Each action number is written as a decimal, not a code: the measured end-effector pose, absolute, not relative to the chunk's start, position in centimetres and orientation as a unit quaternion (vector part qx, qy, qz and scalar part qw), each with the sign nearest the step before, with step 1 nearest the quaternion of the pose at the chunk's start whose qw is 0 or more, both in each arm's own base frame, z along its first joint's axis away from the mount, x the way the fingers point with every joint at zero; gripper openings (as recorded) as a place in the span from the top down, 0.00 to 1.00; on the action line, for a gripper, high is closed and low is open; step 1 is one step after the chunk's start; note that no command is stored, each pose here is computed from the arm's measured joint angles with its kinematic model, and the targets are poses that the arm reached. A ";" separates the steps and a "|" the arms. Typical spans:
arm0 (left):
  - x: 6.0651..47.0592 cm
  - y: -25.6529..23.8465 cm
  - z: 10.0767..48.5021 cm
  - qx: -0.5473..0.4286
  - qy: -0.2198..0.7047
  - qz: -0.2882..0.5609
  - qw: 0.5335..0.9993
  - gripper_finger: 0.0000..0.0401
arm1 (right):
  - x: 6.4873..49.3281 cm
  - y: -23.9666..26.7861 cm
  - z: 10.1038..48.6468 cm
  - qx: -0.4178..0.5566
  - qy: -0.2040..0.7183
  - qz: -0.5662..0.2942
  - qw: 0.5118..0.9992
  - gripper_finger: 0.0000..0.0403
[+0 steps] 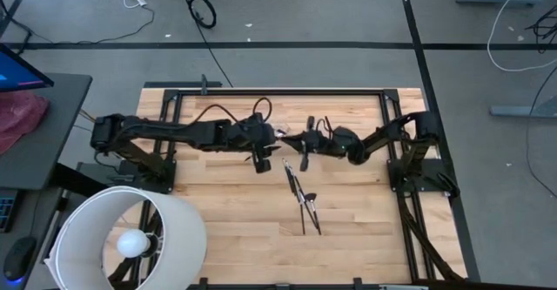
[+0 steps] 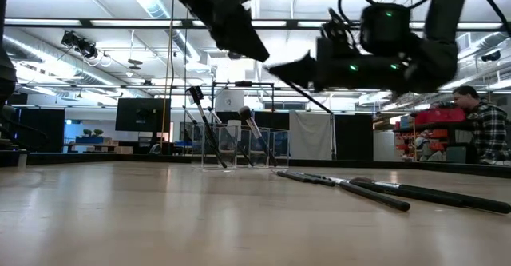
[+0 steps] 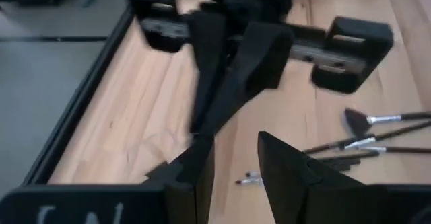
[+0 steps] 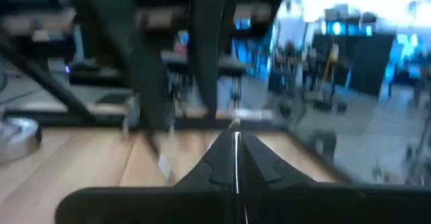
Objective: Put items in baskets/containers
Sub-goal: Put the black eyeshadow brush into the transparent organizer, then put the black highlighter brush into the transparent organizer
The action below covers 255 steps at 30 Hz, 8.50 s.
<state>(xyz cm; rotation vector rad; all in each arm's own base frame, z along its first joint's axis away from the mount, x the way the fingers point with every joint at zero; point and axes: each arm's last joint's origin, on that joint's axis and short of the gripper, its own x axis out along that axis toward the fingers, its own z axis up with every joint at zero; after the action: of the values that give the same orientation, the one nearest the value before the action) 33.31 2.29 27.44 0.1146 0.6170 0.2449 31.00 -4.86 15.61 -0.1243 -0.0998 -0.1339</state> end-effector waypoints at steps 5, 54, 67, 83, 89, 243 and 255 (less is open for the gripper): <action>33.2 2.3 28.0 0.055 0.286 0.126 0.948 0.71 | 33.5 -6.2 18.9 -0.093 -0.110 -0.045 0.989 0.98; 31.1 -1.5 30.7 0.105 0.256 0.112 0.954 0.71 | 39.0 -12.5 10.9 -0.045 -0.064 -0.092 0.993 0.77; 30.8 -1.6 30.2 0.090 0.283 0.114 0.948 0.71 | 38.1 -8.6 17.5 -0.131 -0.115 -0.006 0.985 0.74; 30.4 -2.2 29.6 0.088 0.317 0.106 0.938 0.71 | 25.8 0.5 23.2 -0.042 0.187 -0.088 0.977 0.74; 30.5 -2.2 29.7 0.087 0.309 0.106 0.941 0.71 | 23.6 4.4 19.2 0.044 0.258 -0.070 0.963 0.74; 34.0 -2.7 24.4 0.018 0.350 0.003 0.937 0.71 | 23.4 11.5 6.9 -0.032 0.293 -0.158 0.943 0.96; 37.9 -3.5 18.5 0.127 0.345 -0.024 0.930 0.71 | 26.0 9.6 8.5 0.062 0.224 -0.133 0.963 0.96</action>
<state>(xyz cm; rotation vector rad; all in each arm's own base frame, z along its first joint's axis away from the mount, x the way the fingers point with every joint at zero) 37.94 -3.46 18.51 0.2601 0.7066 -0.0486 25.99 9.58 8.50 0.1250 0.4538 -0.2694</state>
